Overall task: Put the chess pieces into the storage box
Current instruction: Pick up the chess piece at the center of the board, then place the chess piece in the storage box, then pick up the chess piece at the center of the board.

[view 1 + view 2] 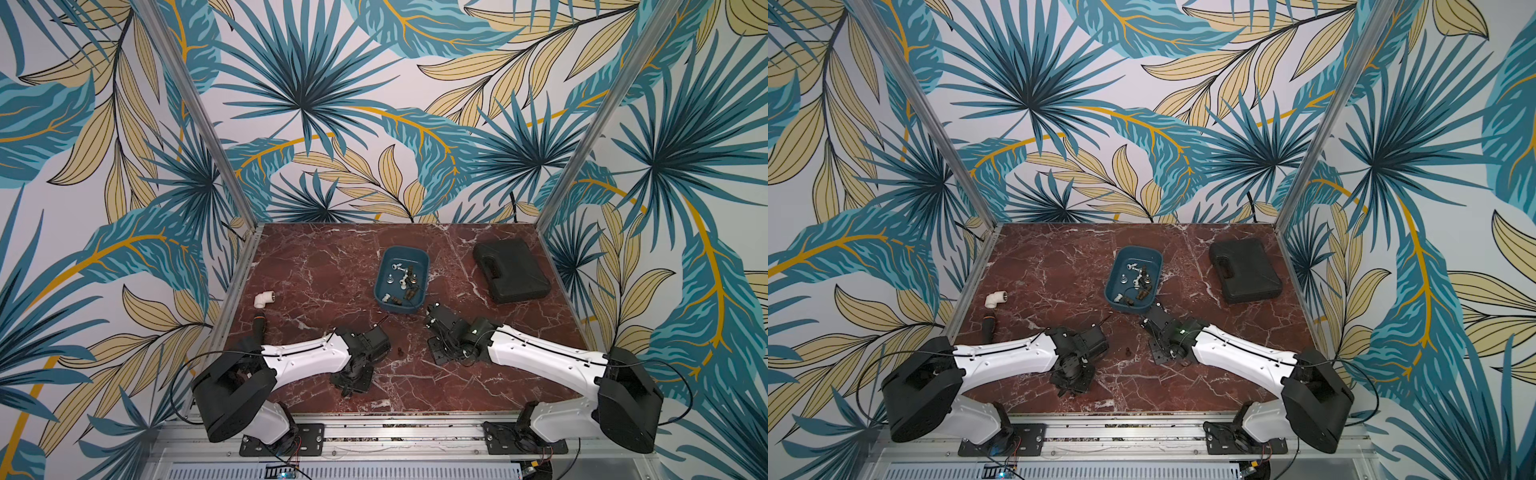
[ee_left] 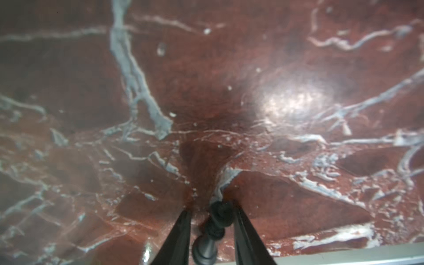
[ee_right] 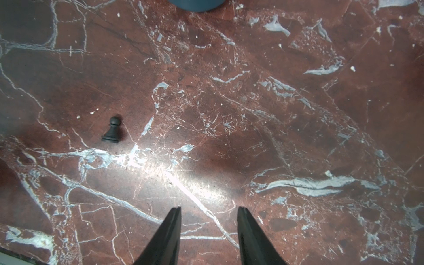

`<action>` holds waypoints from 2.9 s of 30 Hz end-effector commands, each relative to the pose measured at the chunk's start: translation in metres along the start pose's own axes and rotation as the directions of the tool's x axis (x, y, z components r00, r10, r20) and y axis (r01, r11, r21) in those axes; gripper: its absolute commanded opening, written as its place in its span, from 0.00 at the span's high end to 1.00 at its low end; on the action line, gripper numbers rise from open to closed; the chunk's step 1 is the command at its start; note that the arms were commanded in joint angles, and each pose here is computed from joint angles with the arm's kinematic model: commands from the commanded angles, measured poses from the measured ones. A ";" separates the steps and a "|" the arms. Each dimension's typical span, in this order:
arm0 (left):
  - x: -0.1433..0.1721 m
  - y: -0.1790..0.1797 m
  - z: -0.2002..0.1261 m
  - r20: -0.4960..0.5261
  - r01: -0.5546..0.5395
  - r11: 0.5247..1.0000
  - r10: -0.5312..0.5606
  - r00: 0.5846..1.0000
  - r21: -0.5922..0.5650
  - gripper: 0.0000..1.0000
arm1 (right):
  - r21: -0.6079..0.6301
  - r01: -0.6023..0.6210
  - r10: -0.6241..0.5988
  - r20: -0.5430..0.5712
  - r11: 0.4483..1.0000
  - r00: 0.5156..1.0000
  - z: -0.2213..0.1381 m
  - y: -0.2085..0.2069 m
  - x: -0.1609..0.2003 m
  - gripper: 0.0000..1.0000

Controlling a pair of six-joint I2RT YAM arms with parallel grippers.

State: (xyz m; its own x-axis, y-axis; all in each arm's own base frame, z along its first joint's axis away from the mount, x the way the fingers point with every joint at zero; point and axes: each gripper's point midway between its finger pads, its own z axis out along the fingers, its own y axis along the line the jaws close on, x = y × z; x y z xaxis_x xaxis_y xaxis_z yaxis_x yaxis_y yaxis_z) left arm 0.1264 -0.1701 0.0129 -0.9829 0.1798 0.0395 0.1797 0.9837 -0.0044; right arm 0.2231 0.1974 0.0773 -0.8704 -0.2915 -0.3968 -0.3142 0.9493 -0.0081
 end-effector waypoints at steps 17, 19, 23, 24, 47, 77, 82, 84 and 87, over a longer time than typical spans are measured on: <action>-0.156 -0.020 -0.126 0.423 -0.080 0.996 0.063 0.904 0.023 1.00 | 0.049 -0.074 0.069 0.091 0.996 0.993 -0.017 -0.022 -0.046 0.55; -0.195 -0.029 -0.145 0.485 -0.100 0.992 0.050 0.873 0.076 1.00 | 0.033 -0.104 0.101 0.095 0.994 0.990 -0.017 -0.025 -0.052 0.55; -0.265 -0.054 -0.151 0.503 -0.154 0.976 0.055 0.862 0.157 1.00 | 0.004 -0.154 0.153 0.090 0.988 0.984 -0.011 -0.030 -0.053 0.55; -0.281 -0.060 -0.149 0.501 -0.163 0.974 0.063 0.863 0.159 1.00 | 0.000 -0.162 0.162 0.088 0.987 0.983 -0.011 -0.031 -0.052 0.55; -0.310 -0.004 -0.158 0.552 -0.024 0.996 -0.029 0.833 0.088 0.61 | -0.261 -0.064 0.061 -0.019 0.963 0.998 0.030 0.068 -0.057 0.56; -0.261 0.119 -0.192 0.637 0.197 0.974 -0.222 0.739 0.110 0.61 | -0.080 0.025 -0.044 -0.245 0.997 0.968 0.074 0.082 -0.007 0.69; -0.262 0.117 -0.191 0.638 0.192 0.974 -0.222 0.737 0.117 0.61 | -0.077 0.063 -0.081 -0.250 0.995 0.965 0.075 0.082 -0.008 0.68; -0.262 0.117 -0.191 0.638 0.192 0.974 -0.223 0.737 0.119 0.61 | -0.074 0.083 -0.099 -0.259 0.994 0.961 0.077 0.082 -0.009 0.65; -0.261 0.117 -0.192 0.637 0.191 0.974 -0.222 0.738 0.118 0.61 | -0.071 0.099 -0.114 -0.260 0.993 0.959 0.079 0.082 -0.010 0.64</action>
State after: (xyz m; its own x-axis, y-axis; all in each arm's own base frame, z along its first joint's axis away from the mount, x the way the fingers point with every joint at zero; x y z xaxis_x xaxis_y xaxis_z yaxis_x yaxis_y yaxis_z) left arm 0.4125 -0.1058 0.1870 -0.8044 -0.0797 -0.5887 -0.0188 0.9939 -0.1089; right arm 0.2415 0.2962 0.0189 -0.9054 -0.3808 -0.1880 -0.3986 0.9146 0.0672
